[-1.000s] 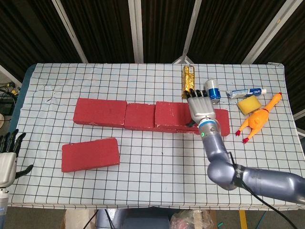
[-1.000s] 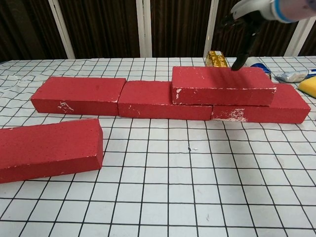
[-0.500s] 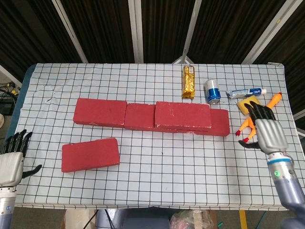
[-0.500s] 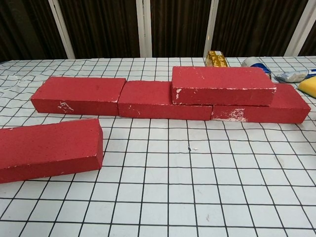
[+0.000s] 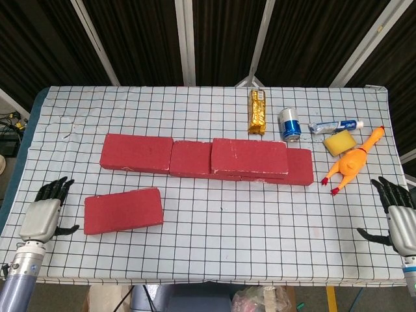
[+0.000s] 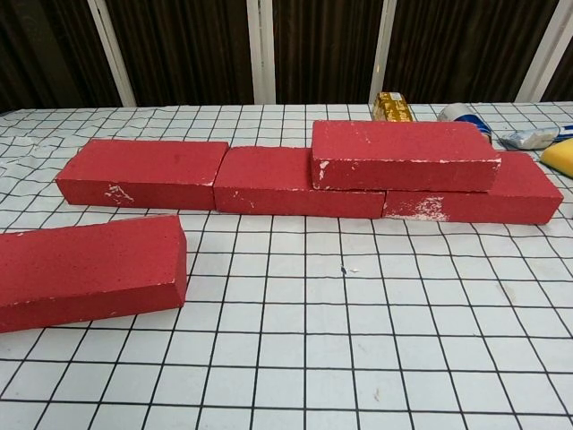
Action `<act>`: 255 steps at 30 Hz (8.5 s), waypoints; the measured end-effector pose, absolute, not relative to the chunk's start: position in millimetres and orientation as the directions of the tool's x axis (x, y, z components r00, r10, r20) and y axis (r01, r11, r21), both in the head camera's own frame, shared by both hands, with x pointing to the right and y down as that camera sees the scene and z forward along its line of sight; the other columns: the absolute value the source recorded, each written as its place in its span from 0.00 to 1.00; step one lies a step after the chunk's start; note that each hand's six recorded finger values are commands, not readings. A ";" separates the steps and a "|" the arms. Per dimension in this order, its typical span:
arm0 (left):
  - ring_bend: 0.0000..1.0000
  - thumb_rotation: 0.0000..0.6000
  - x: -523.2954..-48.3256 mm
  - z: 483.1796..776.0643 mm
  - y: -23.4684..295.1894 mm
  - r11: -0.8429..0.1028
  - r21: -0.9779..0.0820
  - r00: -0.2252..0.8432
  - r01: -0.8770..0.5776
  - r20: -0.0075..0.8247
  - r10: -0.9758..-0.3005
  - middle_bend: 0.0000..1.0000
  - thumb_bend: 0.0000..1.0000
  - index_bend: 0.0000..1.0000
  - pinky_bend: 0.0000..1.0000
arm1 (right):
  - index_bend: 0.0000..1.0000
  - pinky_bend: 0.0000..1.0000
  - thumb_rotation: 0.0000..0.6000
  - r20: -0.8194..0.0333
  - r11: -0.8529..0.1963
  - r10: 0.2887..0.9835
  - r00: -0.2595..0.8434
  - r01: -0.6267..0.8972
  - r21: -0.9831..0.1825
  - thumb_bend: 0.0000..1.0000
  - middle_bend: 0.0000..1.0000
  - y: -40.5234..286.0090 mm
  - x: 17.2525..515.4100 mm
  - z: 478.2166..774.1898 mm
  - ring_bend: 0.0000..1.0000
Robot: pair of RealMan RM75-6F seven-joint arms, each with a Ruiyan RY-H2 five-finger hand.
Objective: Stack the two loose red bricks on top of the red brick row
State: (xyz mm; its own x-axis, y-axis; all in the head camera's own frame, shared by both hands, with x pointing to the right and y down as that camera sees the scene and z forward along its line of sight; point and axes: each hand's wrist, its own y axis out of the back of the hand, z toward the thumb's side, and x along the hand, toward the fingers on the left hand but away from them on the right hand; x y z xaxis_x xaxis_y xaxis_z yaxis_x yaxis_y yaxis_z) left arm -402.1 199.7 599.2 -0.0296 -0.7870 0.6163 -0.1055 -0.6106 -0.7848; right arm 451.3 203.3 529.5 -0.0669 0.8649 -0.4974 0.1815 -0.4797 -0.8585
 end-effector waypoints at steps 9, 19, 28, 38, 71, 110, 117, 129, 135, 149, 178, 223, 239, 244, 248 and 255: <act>0.00 1.00 -357.6 611.7 186.7 -0.731 -0.676 0.077 -0.089 0.727 -0.682 0.00 0.00 0.01 0.00 | 0.00 0.00 1.00 -0.518 -0.499 0.853 -0.067 0.188 -0.846 0.16 0.00 220.5 450.7 538.7 0.00; 0.00 1.00 -320.8 627.6 185.3 -0.762 -0.645 0.145 -0.051 0.750 -0.645 0.00 0.00 0.01 0.00 | 0.00 0.00 1.00 -0.532 -0.514 0.846 -0.040 0.203 -0.833 0.16 0.00 232.1 443.7 544.5 0.00; 0.00 1.00 -315.5 638.5 198.3 -0.777 -0.630 0.128 -0.009 0.770 -0.626 0.00 0.00 0.00 0.00 | 0.00 0.00 1.00 -0.541 -0.523 0.840 -0.040 0.207 -0.827 0.16 0.00 233.1 444.0 545.7 0.00; 0.00 1.00 -312.7 656.2 204.1 -0.779 -0.627 0.101 0.025 0.777 -0.622 0.00 0.00 0.00 0.00 | 0.00 0.00 1.00 -0.544 -0.525 0.837 -0.048 0.205 -0.826 0.16 0.00 232.4 447.3 546.4 0.00; 0.06 1.00 -296.7 623.5 152.0 -0.688 -0.725 0.121 0.034 0.686 -0.717 0.29 0.00 0.27 0.10 | 0.00 0.00 1.00 -0.556 -0.531 0.827 -0.084 0.213 -0.821 0.16 0.00 230.4 451.3 552.0 0.00; 0.06 1.00 -218.3 647.8 -12.4 -0.598 -0.785 0.253 0.162 0.618 -0.744 0.29 0.00 0.29 0.10 | 0.00 0.00 1.00 -0.578 -0.554 0.805 -0.130 0.182 -0.812 0.16 0.00 228.5 451.7 567.3 0.00; 0.06 1.00 -202.9 654.2 -12.9 -0.602 -0.775 0.270 0.195 0.632 -0.726 0.29 0.00 0.29 0.10 | 0.00 0.00 1.00 -0.579 -0.554 0.804 -0.137 0.183 -0.812 0.16 0.00 228.5 452.6 567.0 0.00; 0.06 1.00 -187.8 671.7 -5.9 -0.625 -0.752 0.273 0.210 0.659 -0.701 0.29 0.00 0.29 0.10 | 0.00 0.00 1.00 -0.571 -0.544 0.808 -0.146 0.187 -0.818 0.16 0.00 227.8 455.6 564.2 0.00; 0.06 1.00 -184.5 672.1 -6.4 -0.626 -0.755 0.273 0.194 0.654 -0.705 0.29 0.00 0.29 0.10 | 0.00 0.00 1.00 -0.573 -0.546 0.807 -0.144 0.188 -0.817 0.16 0.00 228.1 454.9 564.5 0.00; 0.06 1.00 -176.5 678.8 -4.0 -0.631 -0.754 0.285 0.183 0.655 -0.699 0.29 0.00 0.29 0.10 | 0.00 0.00 1.00 -0.571 -0.542 0.807 -0.150 0.191 -0.818 0.16 0.00 227.7 455.8 564.2 0.00; 0.06 1.00 -168.9 685.9 -3.0 -0.628 -0.758 0.303 0.177 0.649 -0.698 0.27 0.00 0.29 0.10 | 0.01 0.00 1.00 -0.568 -0.540 0.807 -0.160 0.190 -0.820 0.16 0.00 228.3 455.4 565.3 0.00; 0.01 1.00 -162.8 683.9 -2.4 -0.622 -0.755 0.264 0.210 0.656 -0.707 0.08 0.00 0.16 0.09 | 0.01 0.00 1.00 -0.563 -0.531 0.807 -0.181 0.198 -0.824 0.16 0.00 228.4 459.4 563.6 0.00; 0.01 1.00 -160.2 684.9 -1.7 -0.627 -0.752 0.256 0.204 0.659 -0.707 0.05 0.00 0.15 0.09 | 0.01 0.00 1.00 -0.560 -0.526 0.807 -0.189 0.202 -0.826 0.16 0.00 228.3 460.3 563.3 0.00; 0.00 1.00 -161.2 686.0 -1.7 -0.638 -0.743 0.240 0.202 0.669 -0.703 0.00 0.00 0.11 0.07 | 0.01 0.00 1.00 -0.560 -0.527 0.806 -0.192 0.201 -0.826 0.16 0.00 228.3 460.5 563.3 0.00; 0.00 1.00 -161.5 685.6 -2.4 -0.639 -0.740 0.229 0.207 0.672 -0.704 0.00 0.00 0.08 0.07 | 0.01 0.00 1.00 -0.558 -0.524 0.807 -0.194 0.201 -0.827 0.16 0.00 228.1 460.7 563.1 0.00; 0.00 1.00 -159.4 682.6 -3.7 -0.635 -0.746 0.234 0.201 0.666 -0.708 0.00 0.00 0.06 0.06 | 0.01 0.00 1.00 -0.560 -0.526 0.805 -0.194 0.200 -0.826 0.16 0.00 228.3 460.4 563.5 0.00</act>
